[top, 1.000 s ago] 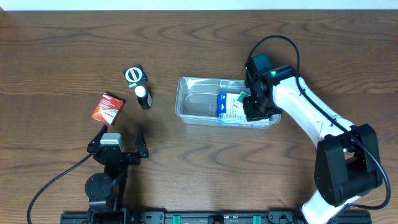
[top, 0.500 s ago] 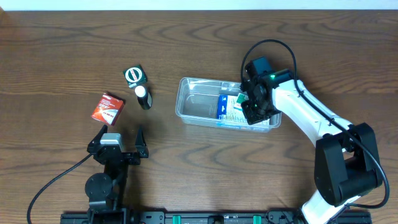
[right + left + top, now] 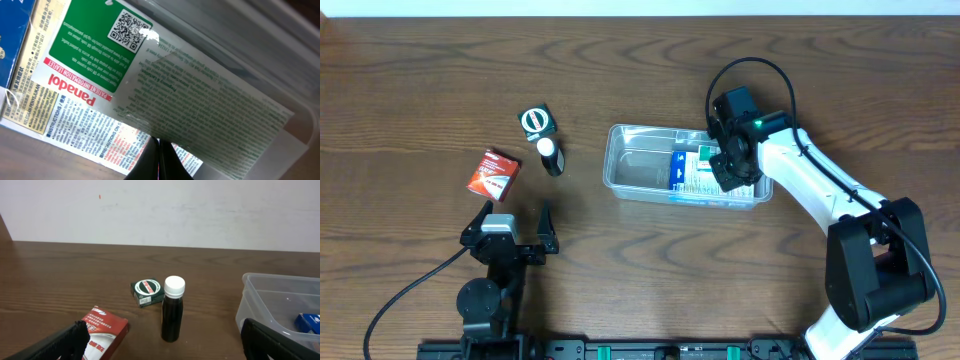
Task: Pack container
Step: 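Lower the Panadol box into the container beside the blue box, release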
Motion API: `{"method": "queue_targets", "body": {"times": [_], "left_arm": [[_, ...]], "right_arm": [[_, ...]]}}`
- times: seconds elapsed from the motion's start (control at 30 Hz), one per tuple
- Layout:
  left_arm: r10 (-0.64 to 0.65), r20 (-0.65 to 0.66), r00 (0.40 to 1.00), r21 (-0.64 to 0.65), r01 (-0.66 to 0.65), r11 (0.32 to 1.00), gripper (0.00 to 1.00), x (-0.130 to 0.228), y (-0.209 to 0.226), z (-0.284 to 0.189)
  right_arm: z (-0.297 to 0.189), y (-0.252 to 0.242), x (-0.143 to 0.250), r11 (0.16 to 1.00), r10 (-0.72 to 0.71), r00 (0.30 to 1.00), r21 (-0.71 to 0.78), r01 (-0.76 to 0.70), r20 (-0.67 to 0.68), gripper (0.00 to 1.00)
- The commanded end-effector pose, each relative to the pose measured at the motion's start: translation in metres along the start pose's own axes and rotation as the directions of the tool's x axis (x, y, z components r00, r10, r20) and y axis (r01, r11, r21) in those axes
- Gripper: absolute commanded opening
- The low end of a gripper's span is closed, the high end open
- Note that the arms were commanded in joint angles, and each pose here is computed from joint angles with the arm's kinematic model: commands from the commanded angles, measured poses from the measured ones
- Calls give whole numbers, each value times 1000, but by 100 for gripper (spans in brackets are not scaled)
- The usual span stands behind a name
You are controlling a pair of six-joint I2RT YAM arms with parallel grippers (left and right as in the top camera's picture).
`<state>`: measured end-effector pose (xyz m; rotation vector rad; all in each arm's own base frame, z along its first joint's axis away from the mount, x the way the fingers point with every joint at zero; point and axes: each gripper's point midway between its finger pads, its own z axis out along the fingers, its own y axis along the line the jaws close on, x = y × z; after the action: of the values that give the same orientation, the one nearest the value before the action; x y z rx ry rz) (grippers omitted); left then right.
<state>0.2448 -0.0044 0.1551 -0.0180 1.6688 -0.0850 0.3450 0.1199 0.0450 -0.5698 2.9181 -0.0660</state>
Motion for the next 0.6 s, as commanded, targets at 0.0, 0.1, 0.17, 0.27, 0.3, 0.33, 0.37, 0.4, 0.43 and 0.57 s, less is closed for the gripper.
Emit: {"method": "queue_targets", "body": {"times": [0.0, 0.1, 0.17, 0.27, 0.3, 0.33, 0.37, 0.4, 0.43, 0.57], "left_arm": [[12, -47, 999, -1, -12, 1000, 98, 16, 1, 1], [12, -47, 999, -1, -12, 1000, 98, 16, 1, 1], [12, -47, 999, -1, -12, 1000, 98, 16, 1, 1], [12, -47, 999, -1, -12, 1000, 98, 16, 1, 1], [12, -47, 999, -1, -12, 1000, 98, 16, 1, 1], [12, -47, 999, -1, -12, 1000, 98, 16, 1, 1], [12, -47, 999, -1, -12, 1000, 98, 16, 1, 1], [12, -47, 999, -1, -12, 1000, 98, 16, 1, 1], [12, -47, 999, -1, -12, 1000, 98, 16, 1, 1], [12, -47, 999, -1, -12, 1000, 98, 16, 1, 1]], "right_arm": [[1, 1, 0, 999, -37, 999, -4, 37, -1, 1], [-7, 10, -6, 998, -48, 998, -37, 49, 27, 1], [-18, 16, -14, 996, -52, 997, -62, 56, 62, 1], [-43, 25, -28, 992, -51, 991, -112, 65, 126, 2], [-52, 28, -32, 989, -51, 988, -132, 70, 148, 3], [-63, 31, -36, 986, -50, 984, -147, 76, 169, 4], [-71, 33, -38, 985, -50, 981, -156, 80, 186, 6], [-82, 36, -41, 982, -52, 977, -167, 87, 207, 8], [-92, 39, -43, 979, -53, 973, -180, 96, 227, 11], [-131, 62, -49, 952, -67, 948, -265, 154, 311, 26]]}}
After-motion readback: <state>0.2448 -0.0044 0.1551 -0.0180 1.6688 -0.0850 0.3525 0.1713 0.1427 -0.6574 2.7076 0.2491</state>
